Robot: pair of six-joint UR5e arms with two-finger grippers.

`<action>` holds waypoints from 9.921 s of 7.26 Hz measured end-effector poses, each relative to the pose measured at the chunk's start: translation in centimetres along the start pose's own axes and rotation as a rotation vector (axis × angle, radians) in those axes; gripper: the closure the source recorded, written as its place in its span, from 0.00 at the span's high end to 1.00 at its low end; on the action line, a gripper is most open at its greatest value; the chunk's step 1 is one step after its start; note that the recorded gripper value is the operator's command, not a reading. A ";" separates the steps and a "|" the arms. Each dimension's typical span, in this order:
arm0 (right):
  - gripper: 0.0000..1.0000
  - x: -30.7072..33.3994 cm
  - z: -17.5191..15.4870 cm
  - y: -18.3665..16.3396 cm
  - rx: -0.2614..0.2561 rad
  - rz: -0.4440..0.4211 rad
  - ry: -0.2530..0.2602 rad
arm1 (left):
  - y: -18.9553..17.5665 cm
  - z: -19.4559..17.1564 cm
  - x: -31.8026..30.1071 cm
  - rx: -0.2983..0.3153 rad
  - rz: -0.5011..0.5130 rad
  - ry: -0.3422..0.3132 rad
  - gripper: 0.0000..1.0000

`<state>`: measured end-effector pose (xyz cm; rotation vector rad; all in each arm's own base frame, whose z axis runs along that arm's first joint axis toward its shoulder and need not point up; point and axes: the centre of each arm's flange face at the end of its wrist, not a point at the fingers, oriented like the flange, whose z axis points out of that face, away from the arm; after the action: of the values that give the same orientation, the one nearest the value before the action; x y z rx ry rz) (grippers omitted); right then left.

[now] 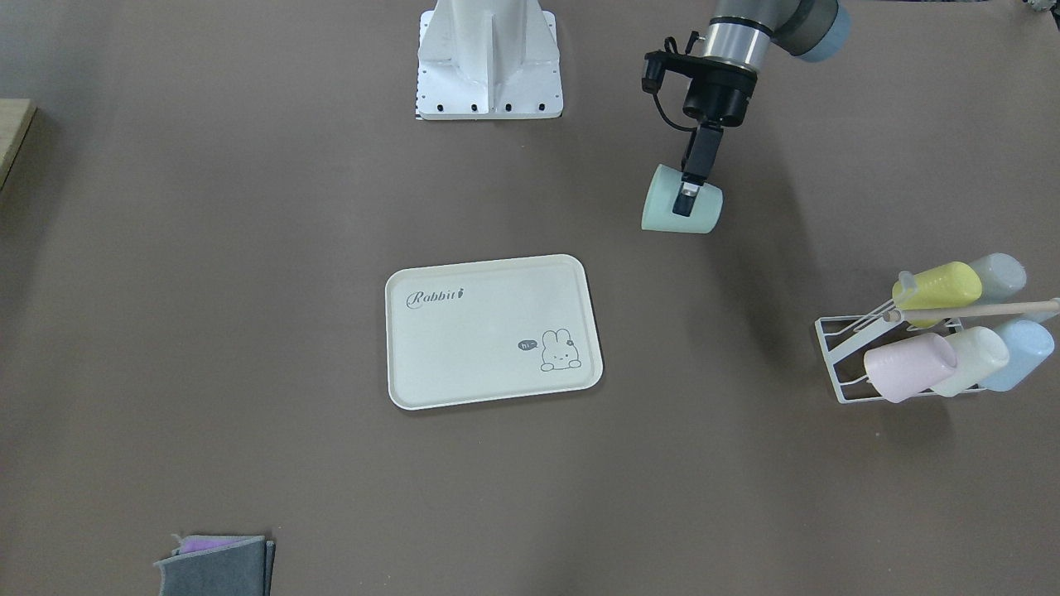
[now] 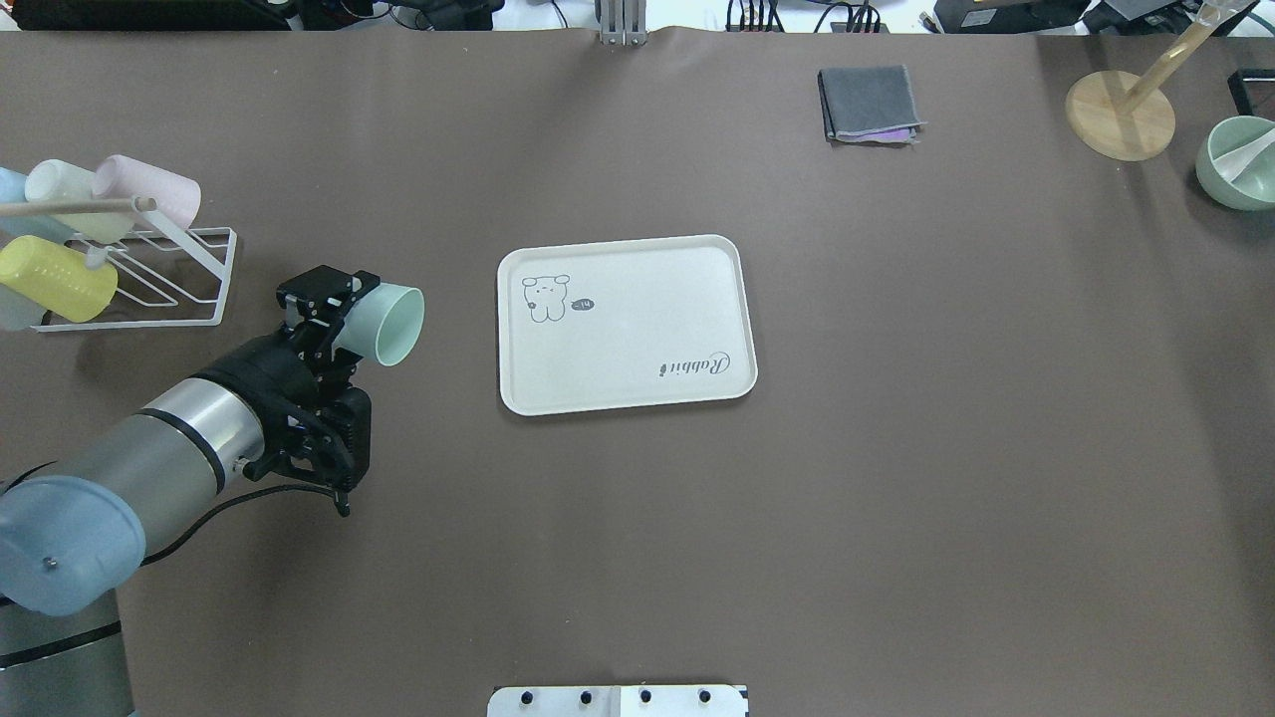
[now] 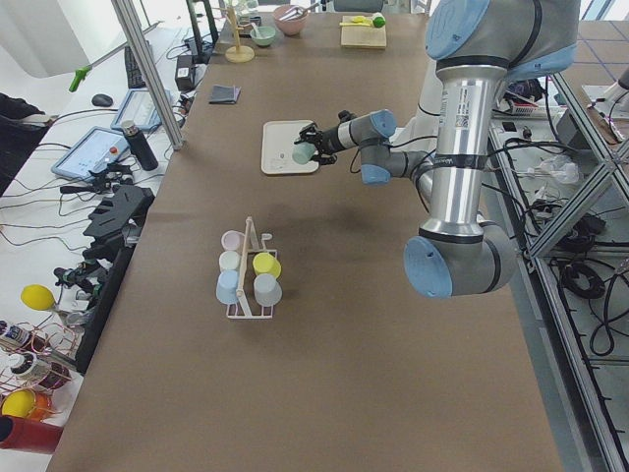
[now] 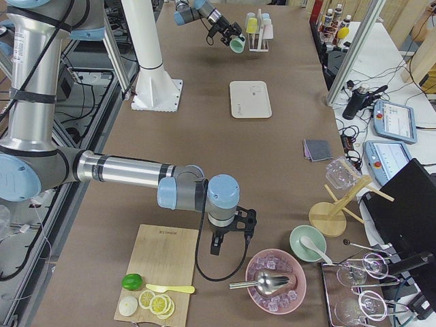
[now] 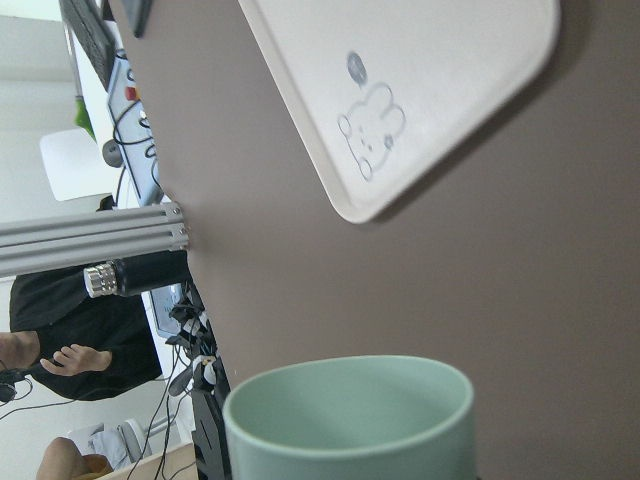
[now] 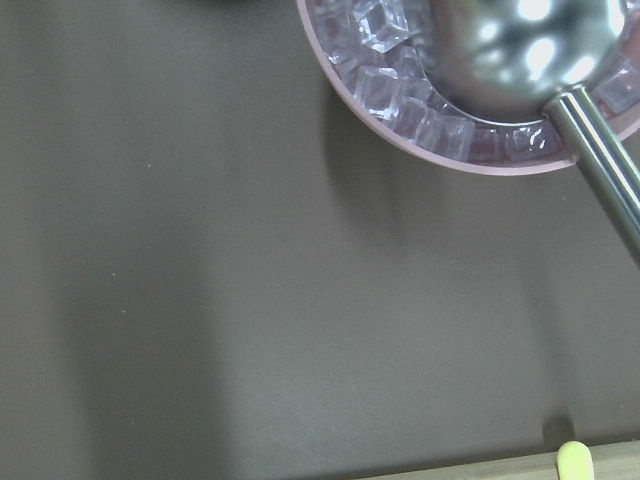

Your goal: Pick up and place green cup on tray

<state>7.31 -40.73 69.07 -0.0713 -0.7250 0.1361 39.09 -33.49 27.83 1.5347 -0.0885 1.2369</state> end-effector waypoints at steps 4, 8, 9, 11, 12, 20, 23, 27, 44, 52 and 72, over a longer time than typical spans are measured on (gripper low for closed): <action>1.00 0.1 0.2 0.0 -0.004 0.002 -0.001 | -11.8 3.9 0.0 0.240 -0.372 0.087 0.09; 1.00 0.3 0.3 0.1 -0.007 0.005 -0.002 | -15.2 8.0 4.3 0.466 -0.723 0.166 0.09; 1.00 0.3 0.3 0.1 -0.007 0.005 -0.002 | -14.7 8.9 5.9 0.515 -0.772 0.161 0.09; 1.00 0.3 0.3 0.1 -0.007 0.005 -0.002 | -13.3 10.0 8.4 0.573 -0.836 0.152 0.09; 1.00 0.3 0.3 0.1 -0.007 0.006 -0.002 | -12.8 10.4 9.4 0.598 -0.866 0.148 0.09; 1.00 0.2 0.3 0.3 -0.009 0.006 -0.015 | -12.5 18.9 3.0 0.580 -0.977 0.052 0.09; 1.00 0.1 0.4 0.5 -0.013 0.007 -0.032 | -10.0 21.4 1.1 0.533 -0.963 0.018 0.09; 1.00 -0.1 0.2 0.4 -0.008 0.001 -0.033 | -9.8 23.1 1.9 0.499 -0.967 0.031 0.10; 1.00 -0.1 0.2 0.2 -0.007 0.001 -0.032 | -10.0 24.2 3.1 0.481 -1.068 0.100 0.83; 1.00 -0.1 0.2 0.2 -0.007 0.001 -0.032 | -10.4 24.1 2.9 0.489 -1.085 0.108 0.99; 1.00 -0.2 0.1 0.1 -0.005 -0.001 -0.032 | 21.6 5.0 -25.2 -0.419 -1.454 0.593 0.99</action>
<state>7.08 -40.66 69.03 -0.0740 -0.7571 0.1347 17.41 -58.94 25.10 0.4814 0.9354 0.3501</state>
